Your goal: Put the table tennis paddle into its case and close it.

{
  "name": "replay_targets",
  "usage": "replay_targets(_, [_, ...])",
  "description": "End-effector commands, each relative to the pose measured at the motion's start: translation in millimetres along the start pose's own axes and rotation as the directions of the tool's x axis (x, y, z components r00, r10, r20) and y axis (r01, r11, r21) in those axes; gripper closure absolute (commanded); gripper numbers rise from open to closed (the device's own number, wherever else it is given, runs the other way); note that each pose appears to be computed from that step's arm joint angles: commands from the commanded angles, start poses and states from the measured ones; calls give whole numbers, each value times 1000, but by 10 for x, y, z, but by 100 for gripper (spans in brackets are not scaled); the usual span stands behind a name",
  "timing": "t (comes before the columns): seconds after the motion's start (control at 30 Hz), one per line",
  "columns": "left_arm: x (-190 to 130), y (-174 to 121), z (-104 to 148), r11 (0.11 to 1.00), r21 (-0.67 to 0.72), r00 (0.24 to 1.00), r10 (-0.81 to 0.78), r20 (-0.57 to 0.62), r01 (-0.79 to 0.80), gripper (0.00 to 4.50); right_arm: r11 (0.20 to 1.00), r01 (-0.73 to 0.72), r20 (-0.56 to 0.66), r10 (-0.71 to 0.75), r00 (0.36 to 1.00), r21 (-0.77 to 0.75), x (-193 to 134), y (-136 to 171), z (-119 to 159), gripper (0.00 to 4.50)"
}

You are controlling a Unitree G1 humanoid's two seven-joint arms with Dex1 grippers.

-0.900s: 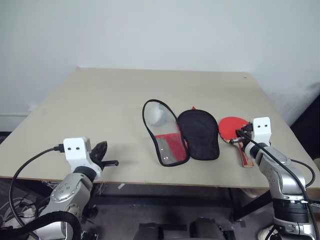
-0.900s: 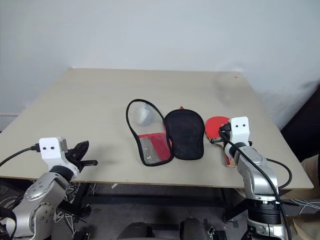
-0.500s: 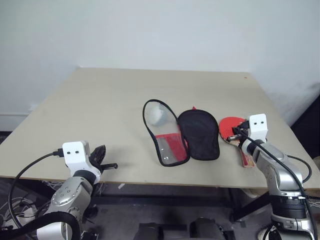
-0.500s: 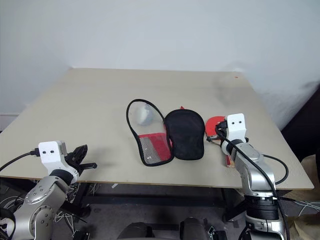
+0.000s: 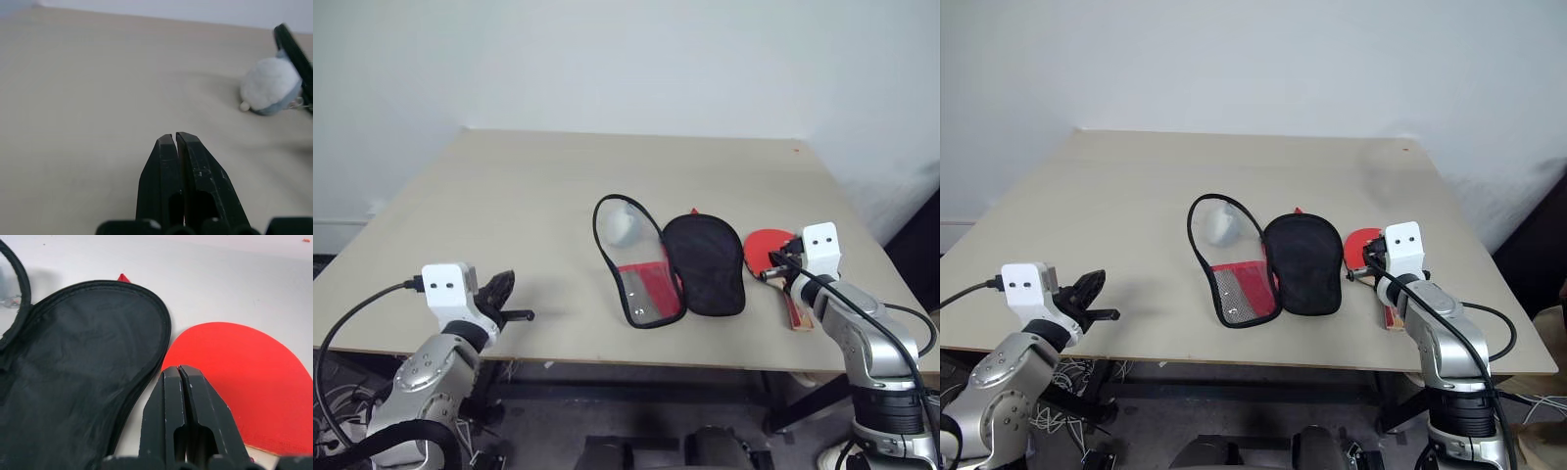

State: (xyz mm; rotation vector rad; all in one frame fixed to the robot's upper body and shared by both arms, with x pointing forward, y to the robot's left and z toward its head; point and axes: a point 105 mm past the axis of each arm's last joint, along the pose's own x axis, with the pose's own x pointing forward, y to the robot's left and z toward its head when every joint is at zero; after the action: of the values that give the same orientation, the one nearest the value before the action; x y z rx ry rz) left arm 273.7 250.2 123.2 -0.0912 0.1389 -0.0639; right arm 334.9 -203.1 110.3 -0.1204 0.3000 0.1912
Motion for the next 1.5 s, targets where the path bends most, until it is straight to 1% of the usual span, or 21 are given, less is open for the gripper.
replay_targets(0.03, [-27,67,126,999,36,999,-21,33,20,450,1000,11,61,-9,998,-19,-67,-37,189,449])
replay_targets(0.13, [-33,-56,180,994,52,994,-103,34,101,450,999,-25,58,27,998,-42,-62,-25,184,449])
replay_targets(0.23, [-61,-118,205,980,45,981,-193,32,192,450,995,-68,60,72,996,-73,-68,-2,197,449])
replay_targets(0.37, [-84,-103,209,965,77,967,-253,11,251,450,988,-106,57,112,992,-110,-84,-26,217,449])
replay_targets(0.53, [-122,-173,191,914,135,924,-381,-41,383,450,971,-129,40,140,989,-202,-131,-180,226,449])
replay_targets(0.73, [-136,-244,166,856,156,870,-486,-83,493,450,956,-168,16,177,984,-240,-203,-250,174,449])
replay_targets(0.8, [-113,-247,175,847,149,860,-503,-87,511,414,955,-170,16,179,984,-242,-216,-259,168,450])
replay_targets(0.83, [-99,-247,178,843,147,855,-510,-91,518,402,956,-169,15,177,984,-242,-220,-268,161,413])
replay_targets(0.87, [-85,-249,179,836,151,850,-518,-96,527,380,955,-165,13,174,985,-245,-225,-278,155,406])
replay_targets(0.9, [-73,-254,179,831,154,845,-525,-101,535,350,955,-159,12,167,986,-249,-229,-292,151,379])
replay_targets(0.97, [-54,-269,175,817,156,832,-544,-113,555,305,958,-163,9,169,985,-237,-239,-300,138,332])
replay_targets(1.1, [-26,-303,177,797,165,814,-567,-123,580,202,959,-162,1,167,986,-234,-272,-318,117,229])
replay_targets(1.13, [-22,-309,180,794,164,811,-572,-123,585,174,959,-160,-1,164,986,-233,-282,-324,112,198])
replay_targets(1.2, [-22,-326,184,785,160,801,-585,-124,598,133,960,-160,-7,163,987,-228,-308,-329,95,156])
replay_targets(1.27, [-25,-346,182,775,156,790,-599,-128,613,72,962,-154,-15,155,988,-224,-334,-344,79,93])
replay_targets(1.33, [-28,-355,174,767,157,783,-607,-136,622,22,963,-152,-19,151,988,-221,-358,-351,75,43])
replay_targets(1.37, [-29,-358,171,763,157,779,-612,-139,627,3,964,-149,-23,148,989,-218,-370,-354,73,24])
replay_targets(1.4, [-29,-362,170,759,157,775,-616,-141,632,0,966,-154,-30,151,988,-208,-385,-348,67,7])
replay_targets(1.43, [-24,-365,171,757,160,773,-618,-142,634,0,967,-167,-43,162,986,-191,-400,-331,53,7])
replay_targets(1.5, [30,-335,181,770,199,795,-591,-136,607,0,967,-189,-71,179,981,-170,-422,-292,20,7])
